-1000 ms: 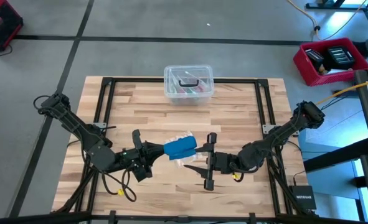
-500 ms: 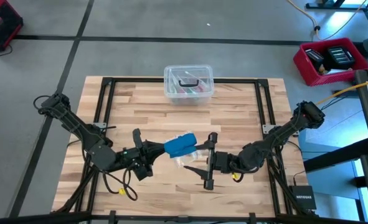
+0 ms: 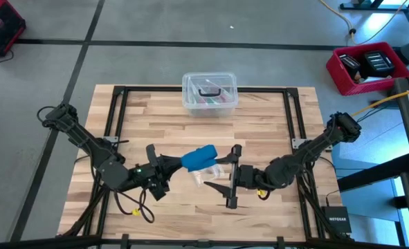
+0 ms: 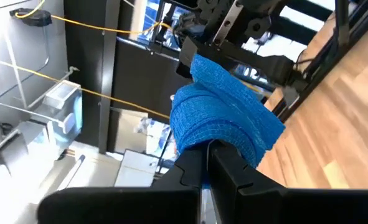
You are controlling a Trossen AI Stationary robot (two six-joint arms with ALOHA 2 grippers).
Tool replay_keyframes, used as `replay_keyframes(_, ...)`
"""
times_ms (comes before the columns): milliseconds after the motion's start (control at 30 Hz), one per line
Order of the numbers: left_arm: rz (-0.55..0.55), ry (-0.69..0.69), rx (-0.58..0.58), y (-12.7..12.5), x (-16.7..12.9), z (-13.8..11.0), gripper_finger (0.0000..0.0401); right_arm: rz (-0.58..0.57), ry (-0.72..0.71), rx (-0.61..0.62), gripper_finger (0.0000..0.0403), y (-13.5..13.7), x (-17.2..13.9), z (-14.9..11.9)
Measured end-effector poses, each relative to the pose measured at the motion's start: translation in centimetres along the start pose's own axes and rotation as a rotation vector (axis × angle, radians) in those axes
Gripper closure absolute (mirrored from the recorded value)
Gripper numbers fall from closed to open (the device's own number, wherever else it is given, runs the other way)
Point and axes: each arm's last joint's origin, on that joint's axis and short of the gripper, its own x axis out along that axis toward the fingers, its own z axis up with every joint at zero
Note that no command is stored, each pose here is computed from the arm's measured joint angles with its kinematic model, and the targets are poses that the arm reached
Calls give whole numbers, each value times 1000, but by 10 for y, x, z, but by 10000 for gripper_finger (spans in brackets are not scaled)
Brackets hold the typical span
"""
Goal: Roll bandage
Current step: Roll the blue bandage
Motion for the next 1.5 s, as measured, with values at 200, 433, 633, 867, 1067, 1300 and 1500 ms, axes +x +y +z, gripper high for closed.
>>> replay_keyframes(200,-5,25,22,-2,1,-2,400,2,-5,-12,112,0,0,3)
replay_keyframes(433,-2,37,-64,-2,3,-3,400,-11,-23,-29,112,-1,2,14)
replay_keyframes(633,-5,35,-304,-3,5,-5,400,-42,13,-25,112,-7,7,9)
replay_keyframes(867,-117,65,-691,-15,17,-18,400,-64,136,-63,112,-15,12,-7)
replay_keyframes(1067,-201,148,-879,-33,27,-32,400,-100,246,-89,112,-18,13,-20)
replay_keyframes(1300,-231,219,-1003,-68,32,-56,400,-177,411,-86,112,-33,26,-56)
replay_keyframes(1500,-257,306,-957,-100,28,-81,400,-225,501,-104,112,-46,40,-86)
